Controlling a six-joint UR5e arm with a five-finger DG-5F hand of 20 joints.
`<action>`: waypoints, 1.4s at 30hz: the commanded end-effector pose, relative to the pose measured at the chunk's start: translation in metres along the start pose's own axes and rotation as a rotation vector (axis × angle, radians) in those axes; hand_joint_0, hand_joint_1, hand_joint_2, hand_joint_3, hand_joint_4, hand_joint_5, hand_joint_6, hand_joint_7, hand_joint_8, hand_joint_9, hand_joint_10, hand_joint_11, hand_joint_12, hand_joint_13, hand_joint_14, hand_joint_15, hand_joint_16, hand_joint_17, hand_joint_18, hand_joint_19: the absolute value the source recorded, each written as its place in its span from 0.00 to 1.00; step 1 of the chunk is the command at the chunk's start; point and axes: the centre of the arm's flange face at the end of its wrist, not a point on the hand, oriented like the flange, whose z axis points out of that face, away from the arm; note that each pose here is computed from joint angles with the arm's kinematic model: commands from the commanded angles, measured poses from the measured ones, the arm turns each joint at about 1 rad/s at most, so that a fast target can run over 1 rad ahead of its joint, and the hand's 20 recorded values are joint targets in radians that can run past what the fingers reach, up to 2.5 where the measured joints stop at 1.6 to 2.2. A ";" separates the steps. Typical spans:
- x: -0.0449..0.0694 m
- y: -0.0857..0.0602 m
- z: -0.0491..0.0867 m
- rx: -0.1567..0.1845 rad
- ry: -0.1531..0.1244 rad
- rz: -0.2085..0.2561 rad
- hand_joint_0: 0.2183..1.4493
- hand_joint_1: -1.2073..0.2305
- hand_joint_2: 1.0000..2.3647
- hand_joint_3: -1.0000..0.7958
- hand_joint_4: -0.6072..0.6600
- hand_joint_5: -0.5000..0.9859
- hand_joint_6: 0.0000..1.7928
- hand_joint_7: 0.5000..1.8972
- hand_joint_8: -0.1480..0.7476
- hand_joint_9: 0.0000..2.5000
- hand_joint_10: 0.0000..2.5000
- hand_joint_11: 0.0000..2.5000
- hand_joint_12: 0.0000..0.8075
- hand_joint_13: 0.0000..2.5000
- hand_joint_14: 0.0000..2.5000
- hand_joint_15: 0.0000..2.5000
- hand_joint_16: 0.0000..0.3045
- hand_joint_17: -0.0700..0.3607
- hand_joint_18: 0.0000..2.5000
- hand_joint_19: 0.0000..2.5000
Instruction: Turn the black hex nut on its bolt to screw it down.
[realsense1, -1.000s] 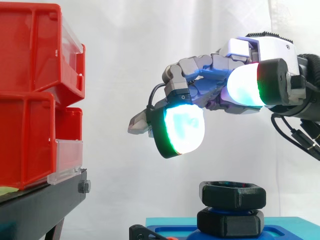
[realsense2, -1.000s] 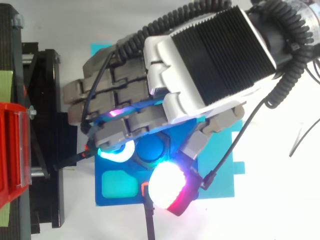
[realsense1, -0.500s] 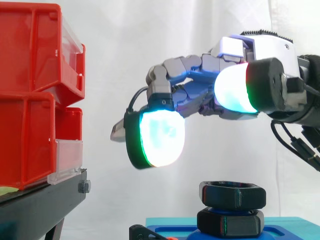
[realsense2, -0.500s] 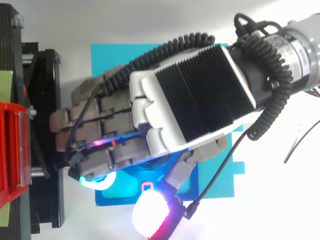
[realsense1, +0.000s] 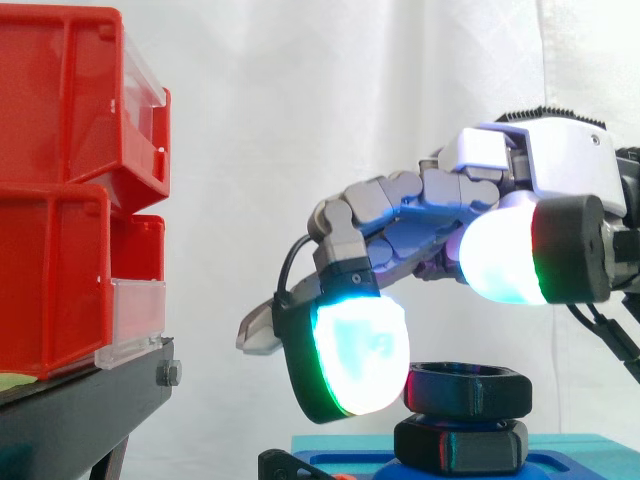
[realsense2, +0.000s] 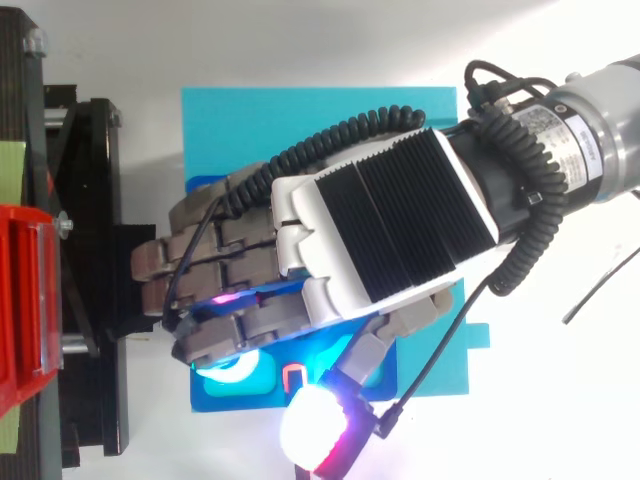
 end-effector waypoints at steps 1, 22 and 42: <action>0.001 -0.002 -0.003 0.002 0.002 0.001 0.24 0.66 0.00 0.28 0.57 0.32 0.28 0.64 0.44 0.22 0.00 0.07 0.43 0.20 0.00 0.04 0.19 0.47 0.17 0.19; -0.003 -0.018 -0.016 -0.013 0.011 -0.003 0.24 0.66 0.00 0.28 0.59 0.33 0.28 0.77 0.45 0.23 0.00 0.07 0.43 0.20 0.00 0.04 0.19 0.47 0.18 0.19; -0.011 -0.040 -0.036 -0.019 0.013 -0.005 0.24 0.66 0.00 0.28 0.59 0.33 0.28 0.75 0.45 0.23 0.00 0.08 0.43 0.20 0.00 0.04 0.19 0.47 0.18 0.18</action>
